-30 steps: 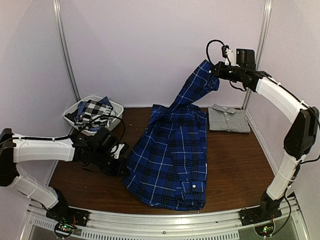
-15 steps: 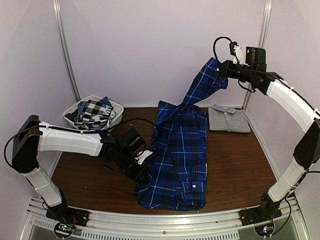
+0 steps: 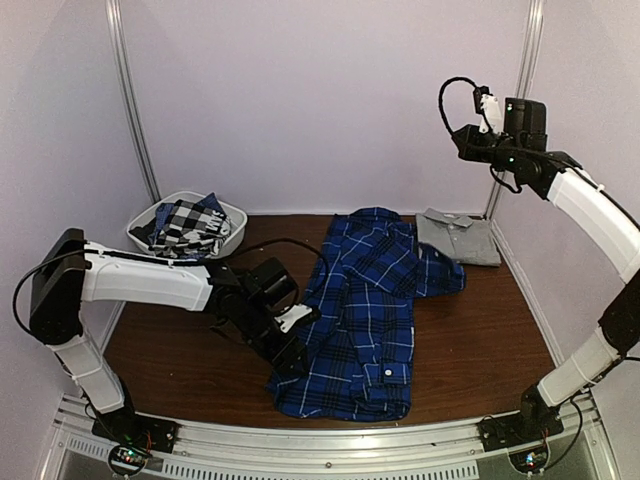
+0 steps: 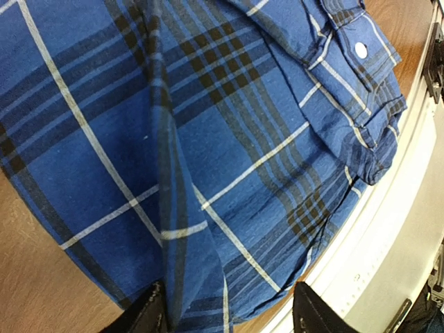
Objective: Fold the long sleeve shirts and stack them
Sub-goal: Fold the 1/3-folded shirt at the center of the board.
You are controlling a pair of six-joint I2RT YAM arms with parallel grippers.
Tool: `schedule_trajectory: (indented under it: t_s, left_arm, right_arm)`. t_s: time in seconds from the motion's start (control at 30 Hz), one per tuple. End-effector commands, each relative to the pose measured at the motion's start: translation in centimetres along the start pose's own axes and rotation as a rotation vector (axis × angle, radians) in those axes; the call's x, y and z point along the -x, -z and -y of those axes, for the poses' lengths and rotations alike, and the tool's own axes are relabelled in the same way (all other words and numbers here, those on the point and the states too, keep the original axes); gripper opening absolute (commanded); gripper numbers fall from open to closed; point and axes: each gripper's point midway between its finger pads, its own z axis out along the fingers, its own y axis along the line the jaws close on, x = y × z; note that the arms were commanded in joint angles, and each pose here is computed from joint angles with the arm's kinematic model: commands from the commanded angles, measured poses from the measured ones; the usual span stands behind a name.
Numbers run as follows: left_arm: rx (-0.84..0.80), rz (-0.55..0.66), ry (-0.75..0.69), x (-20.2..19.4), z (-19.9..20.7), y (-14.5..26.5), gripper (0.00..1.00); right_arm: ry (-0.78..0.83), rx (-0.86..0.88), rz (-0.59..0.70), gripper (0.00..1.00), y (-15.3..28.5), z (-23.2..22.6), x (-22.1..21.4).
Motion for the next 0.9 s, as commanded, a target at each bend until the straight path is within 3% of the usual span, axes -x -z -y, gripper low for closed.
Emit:
schedule_trajectory:
  t_s: [0.0,0.27,0.6,0.87]
  left_arm:
    - [0.006,0.098,-0.016,2.0,0.8,2.7,0.64]
    - [0.027,0.123,0.059,1.2,-1.4,3.7,0.62]
    - [-0.015,0.053,0.071,0.2,-1.5,1.4,0.46]
    - [-0.053,0.014,0.017,0.1,0.5,0.0,0.49]
  right_arm:
    - [0.004,-0.026,0.001,0.11,0.2,0.7,-0.1]
    - [-0.018,-0.014,-0.067,0.12,-0.6,0.7,-2.8]
    - [-0.102,0.037,-0.216,0.15,-1.4,0.5,-10.1]
    - [-0.122,0.053,-0.308,0.15,-1.5,-0.2,-14.7]
